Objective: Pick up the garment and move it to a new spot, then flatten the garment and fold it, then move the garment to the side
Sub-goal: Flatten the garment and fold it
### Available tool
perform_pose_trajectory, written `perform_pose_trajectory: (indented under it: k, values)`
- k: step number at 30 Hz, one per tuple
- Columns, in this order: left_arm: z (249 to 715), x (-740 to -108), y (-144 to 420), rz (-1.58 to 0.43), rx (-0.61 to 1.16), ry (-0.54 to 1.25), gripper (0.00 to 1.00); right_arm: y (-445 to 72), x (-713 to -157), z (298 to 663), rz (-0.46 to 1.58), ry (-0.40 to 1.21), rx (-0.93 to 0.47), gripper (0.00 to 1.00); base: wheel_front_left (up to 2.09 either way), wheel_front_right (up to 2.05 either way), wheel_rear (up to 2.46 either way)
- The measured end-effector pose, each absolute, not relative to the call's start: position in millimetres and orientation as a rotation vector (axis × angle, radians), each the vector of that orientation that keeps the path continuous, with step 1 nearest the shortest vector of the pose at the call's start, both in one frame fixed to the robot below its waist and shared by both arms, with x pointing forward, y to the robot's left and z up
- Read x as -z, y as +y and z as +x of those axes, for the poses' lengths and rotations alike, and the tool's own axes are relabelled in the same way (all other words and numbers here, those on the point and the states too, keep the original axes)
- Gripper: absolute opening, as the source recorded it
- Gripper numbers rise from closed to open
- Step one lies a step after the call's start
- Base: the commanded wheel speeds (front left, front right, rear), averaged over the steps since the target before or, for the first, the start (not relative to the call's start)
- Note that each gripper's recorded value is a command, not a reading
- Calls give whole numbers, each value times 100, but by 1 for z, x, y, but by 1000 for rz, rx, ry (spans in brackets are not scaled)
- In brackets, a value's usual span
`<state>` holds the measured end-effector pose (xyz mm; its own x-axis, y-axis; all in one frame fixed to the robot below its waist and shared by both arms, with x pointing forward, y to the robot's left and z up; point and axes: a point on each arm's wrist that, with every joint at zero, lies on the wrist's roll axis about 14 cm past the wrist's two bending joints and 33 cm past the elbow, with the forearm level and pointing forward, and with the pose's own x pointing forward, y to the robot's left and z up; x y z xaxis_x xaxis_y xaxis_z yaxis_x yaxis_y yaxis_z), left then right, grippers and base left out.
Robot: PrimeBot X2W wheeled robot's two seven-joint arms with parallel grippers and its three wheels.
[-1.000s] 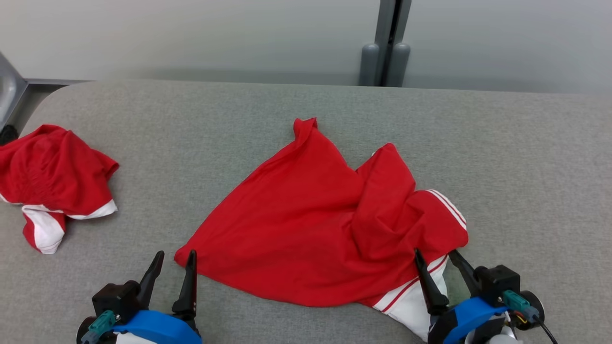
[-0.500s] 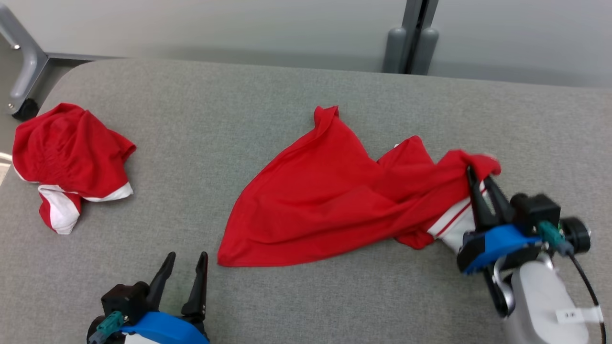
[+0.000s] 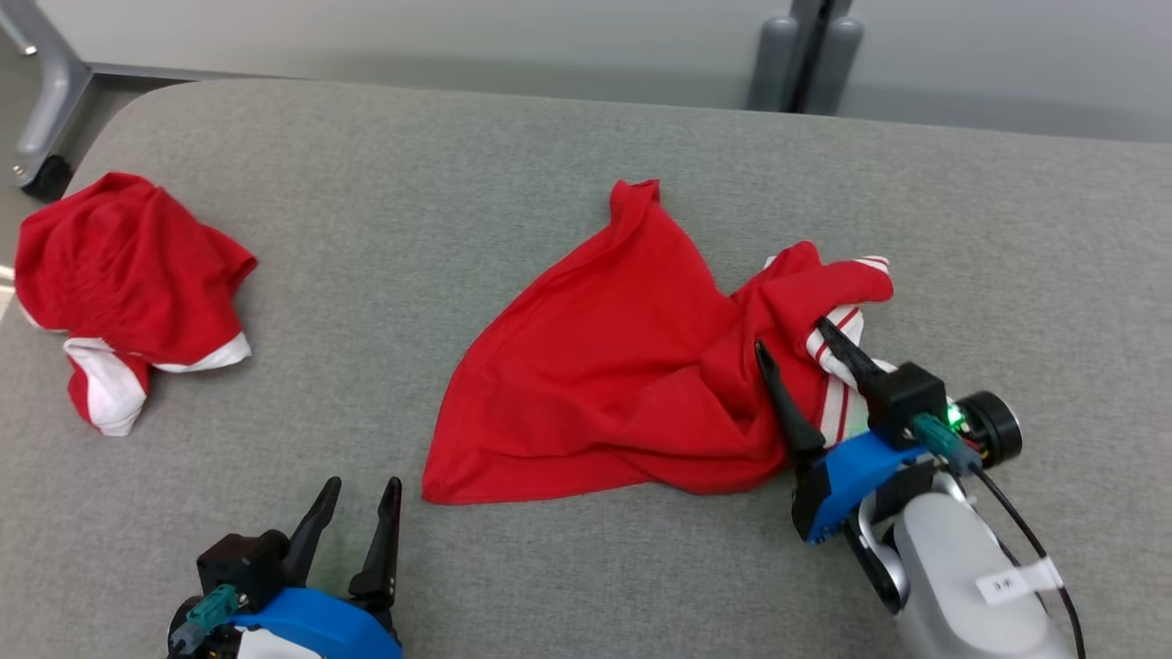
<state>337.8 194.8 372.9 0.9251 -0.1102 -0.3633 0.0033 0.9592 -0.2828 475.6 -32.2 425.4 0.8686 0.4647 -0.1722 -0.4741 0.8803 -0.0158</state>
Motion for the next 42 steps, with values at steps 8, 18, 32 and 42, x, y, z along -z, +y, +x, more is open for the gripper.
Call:
perform_pose_trajectory:
  k: [8, 18, 32, 42]
  values:
    - [351, -383, 175, -273, 127, 347, 100, -100, -435, 444, 33, 124, -287, 100, 0, 0, 0]
    - [352, -386, 166, -277, 145, 338, 100, -127, -389, 400, 37, 276, -218, 100, 0, 0, 0]
    - [347, -375, 189, -276, 84, 375, 100, -112, -370, 432, 70, 326, -237, 0, 0, 0, 0]
    - [349, -381, 184, -281, 99, 353, 100, -145, -433, 460, 68, 120, -136, 0, 0, 0, 0]
